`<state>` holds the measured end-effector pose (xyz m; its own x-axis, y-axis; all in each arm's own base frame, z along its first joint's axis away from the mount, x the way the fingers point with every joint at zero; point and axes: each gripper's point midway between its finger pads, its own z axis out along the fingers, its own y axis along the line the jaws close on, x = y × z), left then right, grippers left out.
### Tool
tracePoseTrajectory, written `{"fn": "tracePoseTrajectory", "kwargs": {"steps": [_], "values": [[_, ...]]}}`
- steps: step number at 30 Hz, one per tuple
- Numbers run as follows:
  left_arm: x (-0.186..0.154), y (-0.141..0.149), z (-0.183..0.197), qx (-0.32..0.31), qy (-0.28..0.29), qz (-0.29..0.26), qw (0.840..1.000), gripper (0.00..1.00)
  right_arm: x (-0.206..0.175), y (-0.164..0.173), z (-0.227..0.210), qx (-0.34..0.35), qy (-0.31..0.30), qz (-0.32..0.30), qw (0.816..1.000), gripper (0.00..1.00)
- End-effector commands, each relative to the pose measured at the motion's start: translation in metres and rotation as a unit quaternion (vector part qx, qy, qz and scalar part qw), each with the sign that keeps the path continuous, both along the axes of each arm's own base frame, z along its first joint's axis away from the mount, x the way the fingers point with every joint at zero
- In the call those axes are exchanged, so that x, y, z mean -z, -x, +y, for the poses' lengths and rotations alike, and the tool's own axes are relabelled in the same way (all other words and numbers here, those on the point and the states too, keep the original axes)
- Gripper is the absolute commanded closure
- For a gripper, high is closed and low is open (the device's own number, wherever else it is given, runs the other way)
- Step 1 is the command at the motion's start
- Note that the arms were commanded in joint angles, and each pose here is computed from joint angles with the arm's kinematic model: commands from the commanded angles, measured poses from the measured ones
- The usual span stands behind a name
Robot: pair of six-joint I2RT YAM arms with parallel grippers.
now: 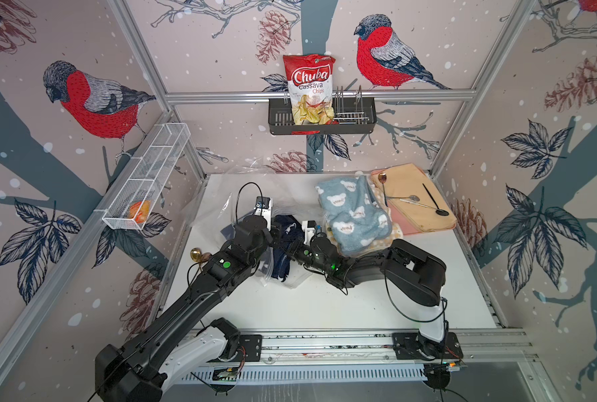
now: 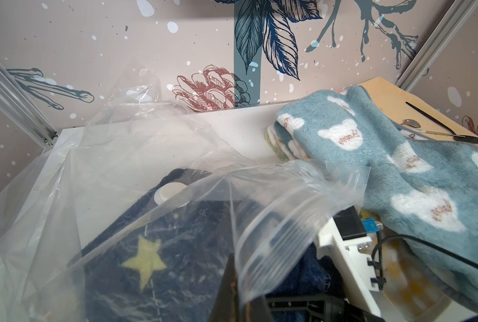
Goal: Take the blanket out of the vacuum bag
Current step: Take out the blanket from the vacuum bag.
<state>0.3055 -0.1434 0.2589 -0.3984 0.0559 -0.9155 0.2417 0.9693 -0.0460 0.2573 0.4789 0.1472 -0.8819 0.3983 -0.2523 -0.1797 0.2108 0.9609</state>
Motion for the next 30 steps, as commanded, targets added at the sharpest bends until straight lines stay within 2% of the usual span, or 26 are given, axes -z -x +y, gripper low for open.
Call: {"fn": "tracePoseTrajectory", "kwargs": {"steps": [1, 10, 21, 30], "values": [[-0.008, -0.004, 0.002, -0.01, -0.001, -0.017, 1.0, 0.95, -0.029, 0.007, 0.0, -0.016, -0.018, -0.031, 0.999, 1.0], [-0.009, -0.005, 0.005, -0.018, -0.002, -0.019, 1.0, 0.95, -0.077, 0.028, -0.025, -0.026, -0.022, -0.074, 0.997, 1.0], [-0.013, -0.004, 0.011, -0.031, -0.003, -0.027, 0.999, 0.96, -0.114, 0.053, -0.059, -0.021, -0.006, -0.11, 0.994, 1.0], [-0.021, -0.002, 0.018, -0.045, 0.002, -0.04, 0.998, 0.96, -0.175, 0.074, -0.081, -0.01, -0.016, -0.17, 0.985, 1.0]]}}
